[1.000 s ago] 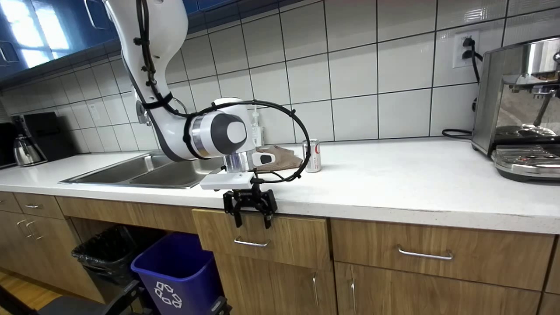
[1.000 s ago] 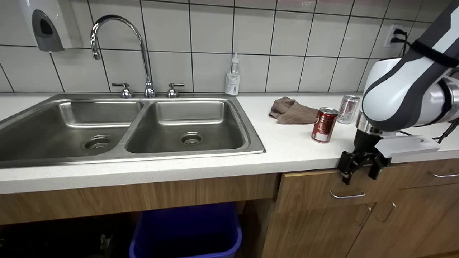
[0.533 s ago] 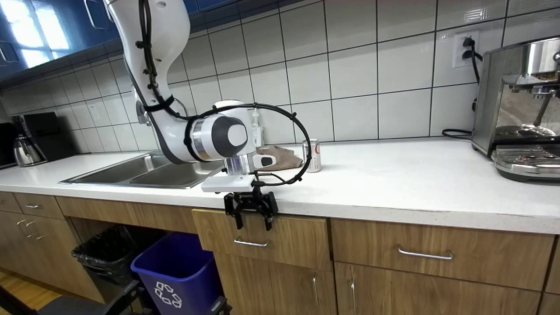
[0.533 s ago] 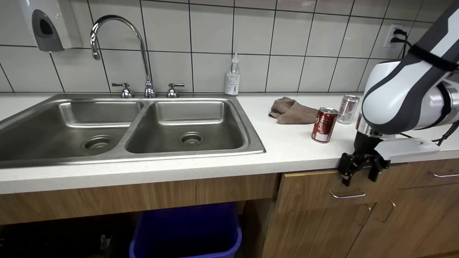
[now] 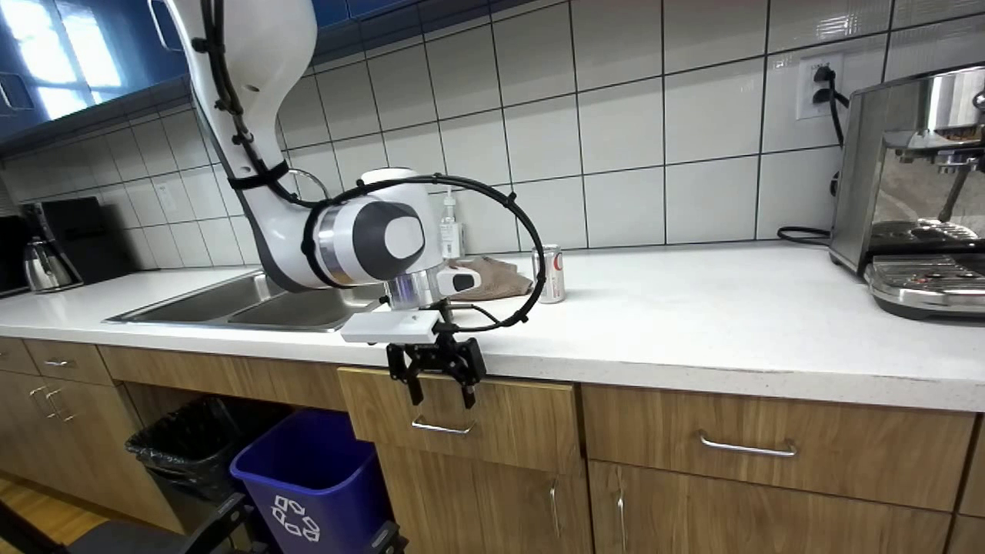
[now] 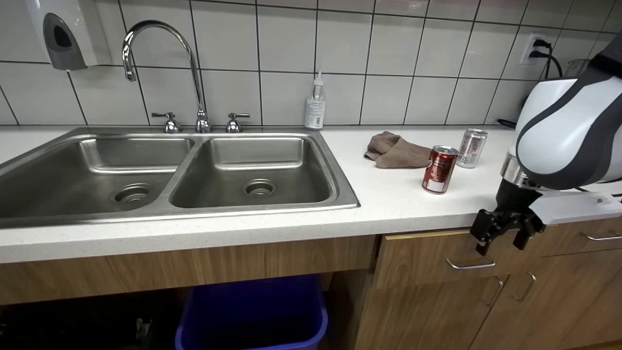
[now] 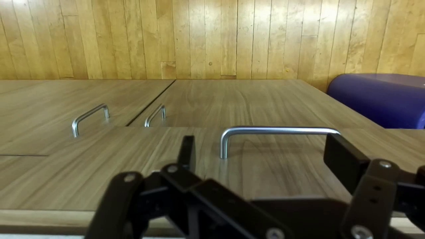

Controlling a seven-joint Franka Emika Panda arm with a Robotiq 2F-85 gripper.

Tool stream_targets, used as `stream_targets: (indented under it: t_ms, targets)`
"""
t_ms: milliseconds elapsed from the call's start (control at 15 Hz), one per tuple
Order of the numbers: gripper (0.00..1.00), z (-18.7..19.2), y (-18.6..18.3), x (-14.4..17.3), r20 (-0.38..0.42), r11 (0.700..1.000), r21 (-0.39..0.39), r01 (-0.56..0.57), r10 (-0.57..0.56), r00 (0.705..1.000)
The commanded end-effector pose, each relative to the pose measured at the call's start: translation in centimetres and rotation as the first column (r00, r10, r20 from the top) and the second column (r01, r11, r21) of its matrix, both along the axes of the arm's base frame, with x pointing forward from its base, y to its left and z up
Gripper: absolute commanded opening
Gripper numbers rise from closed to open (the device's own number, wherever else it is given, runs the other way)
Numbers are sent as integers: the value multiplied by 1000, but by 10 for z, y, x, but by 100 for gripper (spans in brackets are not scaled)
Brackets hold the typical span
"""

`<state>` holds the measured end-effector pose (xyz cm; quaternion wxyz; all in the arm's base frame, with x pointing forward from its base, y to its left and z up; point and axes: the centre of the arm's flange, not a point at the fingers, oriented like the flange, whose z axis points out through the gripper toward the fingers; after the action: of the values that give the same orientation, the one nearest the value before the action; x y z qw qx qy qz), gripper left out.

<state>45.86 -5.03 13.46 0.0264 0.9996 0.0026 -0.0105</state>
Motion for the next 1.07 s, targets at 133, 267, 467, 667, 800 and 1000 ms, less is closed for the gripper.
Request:
stream_targets:
  t_ms: [133,267,467,667,800,1000]
  targets:
    - [100,37,-5,-35,14,1000,-14,6,-6,1000]
    - [100,48,-6,-39,5,1000,-24,6,-6,1000]
    - [100,61,-7,-43,-24,1000,-31,-4,3,1000]
    - [100,78,-4,-47,-51,999,-35,-19,17,999]
    - [100,89,0,-48,-59,999,-29,-27,25,998]
    - [100,105,5,-48,-67,999,-22,-31,29,997]
